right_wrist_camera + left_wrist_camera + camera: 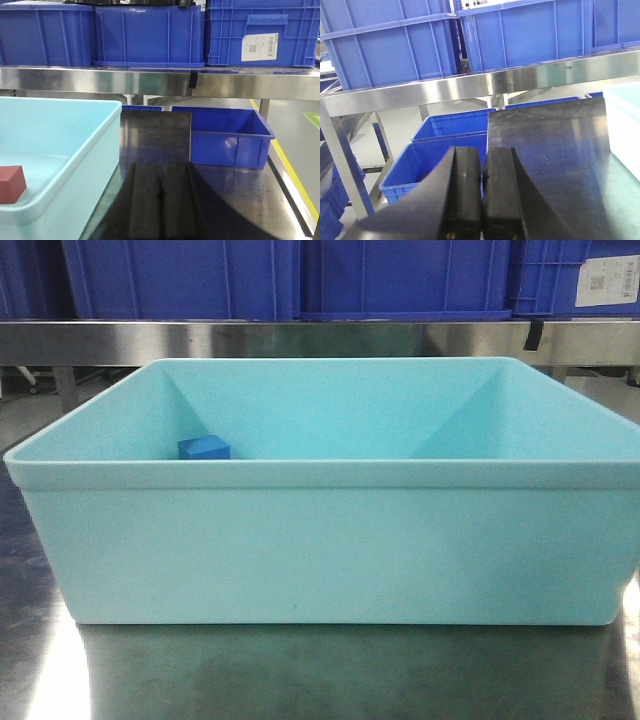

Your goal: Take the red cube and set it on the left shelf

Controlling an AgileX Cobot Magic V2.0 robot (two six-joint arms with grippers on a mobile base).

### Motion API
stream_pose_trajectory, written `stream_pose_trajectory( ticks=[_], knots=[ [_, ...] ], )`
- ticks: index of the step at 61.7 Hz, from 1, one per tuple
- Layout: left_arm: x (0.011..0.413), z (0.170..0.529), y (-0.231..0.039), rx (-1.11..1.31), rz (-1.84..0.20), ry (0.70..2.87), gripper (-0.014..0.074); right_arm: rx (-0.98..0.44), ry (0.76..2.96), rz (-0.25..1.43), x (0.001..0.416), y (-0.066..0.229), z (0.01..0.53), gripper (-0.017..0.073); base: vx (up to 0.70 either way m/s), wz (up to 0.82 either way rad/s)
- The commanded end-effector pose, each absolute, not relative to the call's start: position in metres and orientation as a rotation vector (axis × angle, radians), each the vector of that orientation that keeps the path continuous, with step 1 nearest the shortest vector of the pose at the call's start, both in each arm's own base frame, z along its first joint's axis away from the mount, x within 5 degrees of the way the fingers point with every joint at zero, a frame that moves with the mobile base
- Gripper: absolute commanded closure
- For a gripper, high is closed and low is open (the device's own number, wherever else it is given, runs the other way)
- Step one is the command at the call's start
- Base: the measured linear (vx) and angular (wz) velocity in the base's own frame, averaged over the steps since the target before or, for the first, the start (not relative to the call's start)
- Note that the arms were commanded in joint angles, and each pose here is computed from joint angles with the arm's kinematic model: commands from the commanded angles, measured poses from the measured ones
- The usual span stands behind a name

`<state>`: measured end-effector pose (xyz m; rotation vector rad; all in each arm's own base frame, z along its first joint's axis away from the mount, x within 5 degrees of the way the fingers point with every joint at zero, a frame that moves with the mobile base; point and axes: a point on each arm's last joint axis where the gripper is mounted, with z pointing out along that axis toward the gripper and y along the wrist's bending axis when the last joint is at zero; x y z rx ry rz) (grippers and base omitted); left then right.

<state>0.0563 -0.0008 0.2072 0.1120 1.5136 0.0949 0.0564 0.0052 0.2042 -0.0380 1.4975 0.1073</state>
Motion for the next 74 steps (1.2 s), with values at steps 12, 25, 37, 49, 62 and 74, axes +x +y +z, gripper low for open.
stream_pose_trajectory(
  ticks=[12,25,37,49,62,74],
  knots=[
    [0.057,0.208,-0.001,0.108,0.089,1.445,0.0488,-0.032,1.397,0.114,0.064,0.006,0.255,0.0510,0.00,0.00],
    [0.057,0.208,-0.001,0.108,0.089,1.445,0.0488,-0.030,1.359,0.120,0.080,0.008,0.302,0.0510,0.00,0.00],
    [0.057,0.208,-0.001,0.108,0.089,1.445,0.0488,-0.066,1.500,0.149,0.122,0.017,0.338,0.0510,0.00,0.00],
    [0.057,0.208,-0.001,0.108,0.089,1.445,0.0488,-0.183,1.642,0.244,0.176,0.049,0.361,0.0510,0.00,0.00],
    [0.057,0.208,-0.001,0.108,0.089,1.445,0.0488,-0.346,1.728,0.359,0.231,0.110,0.364,0.0496,0.00,0.00],
    [0.057,0.208,-0.001,0.108,0.089,1.445,0.0488,-0.433,1.838,0.382,0.265,0.149,0.344,0.0083,0.00,0.00]
  ],
)
